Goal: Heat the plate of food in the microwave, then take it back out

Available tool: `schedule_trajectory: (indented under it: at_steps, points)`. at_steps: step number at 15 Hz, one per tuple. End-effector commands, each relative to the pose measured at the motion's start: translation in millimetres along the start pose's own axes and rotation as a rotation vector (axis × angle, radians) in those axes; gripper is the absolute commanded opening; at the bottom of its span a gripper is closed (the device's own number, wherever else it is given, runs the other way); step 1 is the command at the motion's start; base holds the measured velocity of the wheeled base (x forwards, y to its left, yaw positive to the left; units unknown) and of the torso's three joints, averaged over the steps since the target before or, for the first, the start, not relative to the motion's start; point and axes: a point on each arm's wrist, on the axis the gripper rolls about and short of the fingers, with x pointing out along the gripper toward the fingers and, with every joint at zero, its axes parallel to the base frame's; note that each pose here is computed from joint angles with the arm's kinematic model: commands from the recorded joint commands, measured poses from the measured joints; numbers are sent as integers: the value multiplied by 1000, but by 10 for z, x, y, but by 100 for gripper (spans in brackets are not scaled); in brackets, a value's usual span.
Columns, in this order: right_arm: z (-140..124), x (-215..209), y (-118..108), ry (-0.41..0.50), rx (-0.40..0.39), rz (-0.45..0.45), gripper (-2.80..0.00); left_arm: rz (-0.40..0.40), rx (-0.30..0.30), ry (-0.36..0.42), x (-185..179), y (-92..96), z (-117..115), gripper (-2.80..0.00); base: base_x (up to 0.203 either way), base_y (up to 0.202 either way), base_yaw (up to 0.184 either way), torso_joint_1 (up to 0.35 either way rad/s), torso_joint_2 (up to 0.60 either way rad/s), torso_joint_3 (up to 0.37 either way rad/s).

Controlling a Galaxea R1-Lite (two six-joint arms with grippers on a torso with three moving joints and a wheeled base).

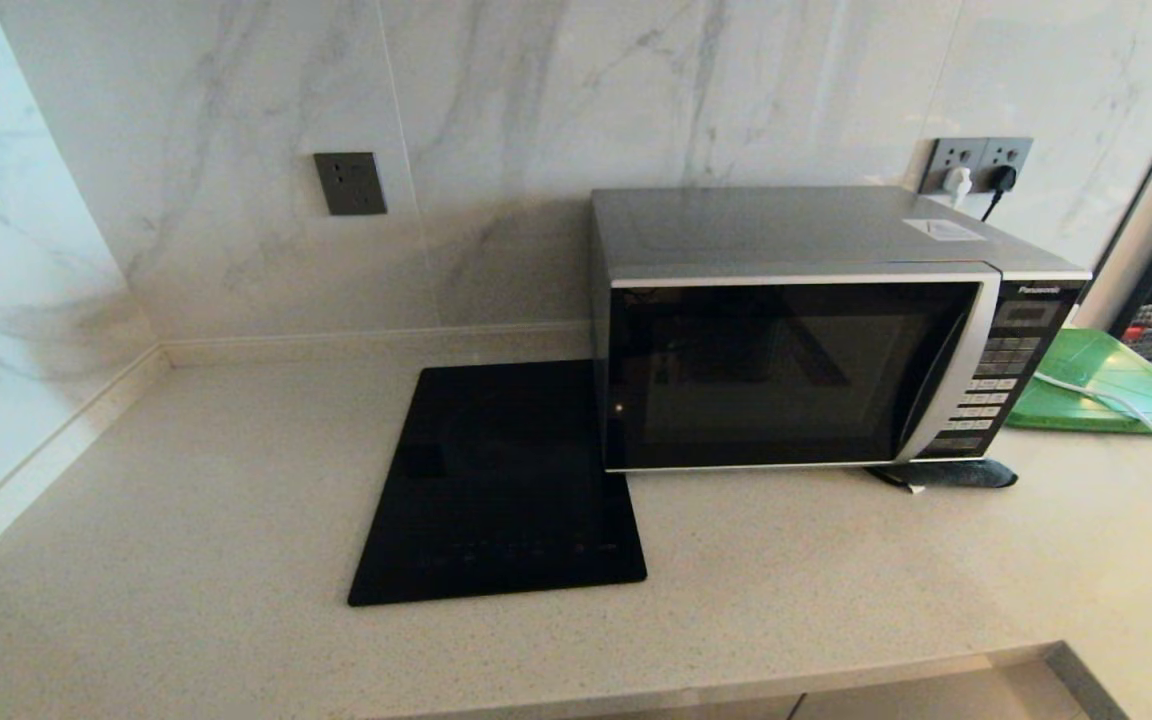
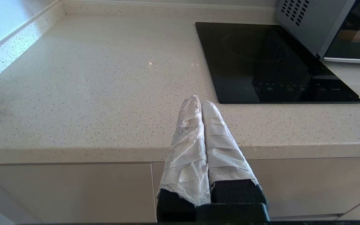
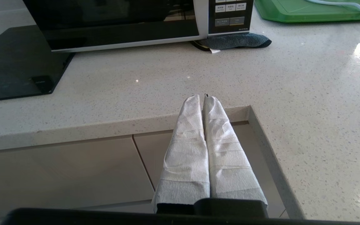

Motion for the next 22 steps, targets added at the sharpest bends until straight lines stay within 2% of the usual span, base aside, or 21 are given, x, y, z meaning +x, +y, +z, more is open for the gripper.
schedule_trajectory:
  at_steps: [1,22]
  points:
    - [-4,2,-1,2,1,0,-280,1,-1,1,1,0,1,-280,0,0,0,0,0,0]
    - [-4,2,-1,3,1,0,-280,1,-1,1,1,0,1,-280,0,0,0,0,0,0]
